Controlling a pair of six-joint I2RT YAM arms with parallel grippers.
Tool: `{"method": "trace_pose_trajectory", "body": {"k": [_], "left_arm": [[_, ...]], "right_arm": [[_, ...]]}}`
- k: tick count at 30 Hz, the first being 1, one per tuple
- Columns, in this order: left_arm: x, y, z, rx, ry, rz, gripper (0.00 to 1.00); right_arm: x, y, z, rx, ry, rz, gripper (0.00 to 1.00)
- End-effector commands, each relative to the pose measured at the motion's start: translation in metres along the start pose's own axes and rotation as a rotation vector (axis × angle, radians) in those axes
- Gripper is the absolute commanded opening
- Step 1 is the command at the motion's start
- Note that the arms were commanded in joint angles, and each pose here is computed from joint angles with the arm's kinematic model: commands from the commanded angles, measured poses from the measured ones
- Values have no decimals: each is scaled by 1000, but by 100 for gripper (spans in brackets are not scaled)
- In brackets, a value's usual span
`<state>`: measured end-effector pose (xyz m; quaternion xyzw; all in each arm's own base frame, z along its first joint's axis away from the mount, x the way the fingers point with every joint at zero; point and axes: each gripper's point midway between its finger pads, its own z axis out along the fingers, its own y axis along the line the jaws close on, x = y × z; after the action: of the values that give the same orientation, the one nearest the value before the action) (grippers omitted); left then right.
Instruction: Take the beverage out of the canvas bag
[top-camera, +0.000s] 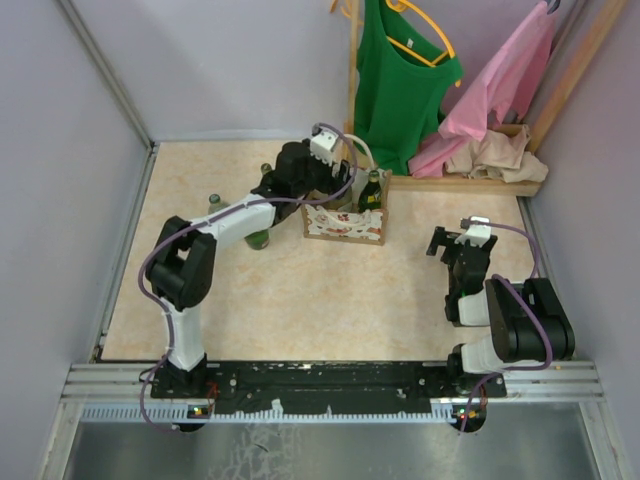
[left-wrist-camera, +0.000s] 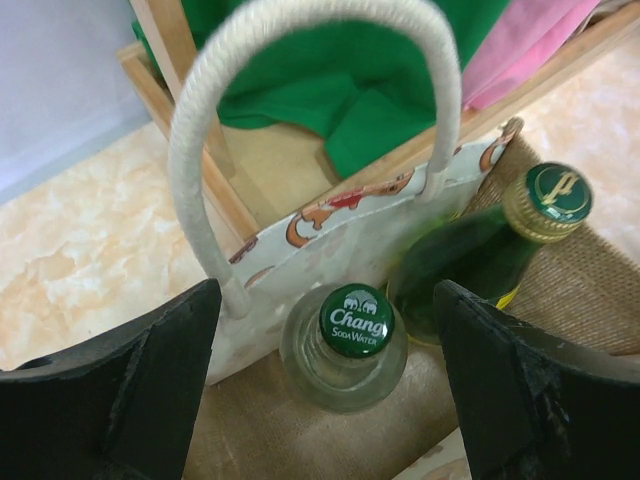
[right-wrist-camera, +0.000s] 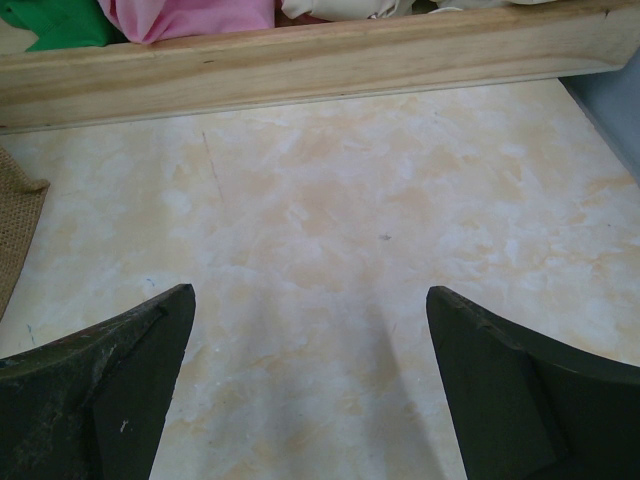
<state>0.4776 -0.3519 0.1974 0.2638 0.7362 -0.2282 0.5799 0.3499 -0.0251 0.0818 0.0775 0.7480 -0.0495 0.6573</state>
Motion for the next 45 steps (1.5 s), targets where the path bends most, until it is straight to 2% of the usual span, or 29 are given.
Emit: {"method": "trace_pose_trajectory", "body": {"k": [1, 7, 10, 19, 23, 34, 39, 45], "left_arm": [[2, 1, 8, -17, 5, -9, 93], [24, 1, 18, -13, 45, -22, 92], [32, 0, 23, -8, 62, -32, 84], [44, 0, 23, -8, 96, -38, 32], [28, 3, 19, -23, 61, -30, 1], [-97, -4, -7, -36, -189, 88, 0], [-160, -12, -43, -26, -328, 110, 0], [-213, -21, -98, -16, -475, 123, 0]], "right_arm": [[-27, 5, 9, -8, -86, 5, 99], [-27, 5, 9, -8, -86, 5, 99], [-27, 5, 9, -8, -85, 4, 99], [-27, 5, 9, -7, -86, 5, 99], [-27, 5, 9, -7, -86, 5, 99], [-27, 5, 9, -8, -86, 4, 99], [-27, 5, 9, -8, -85, 5, 99], [-27, 6, 9, -9, -86, 5, 99]]}}
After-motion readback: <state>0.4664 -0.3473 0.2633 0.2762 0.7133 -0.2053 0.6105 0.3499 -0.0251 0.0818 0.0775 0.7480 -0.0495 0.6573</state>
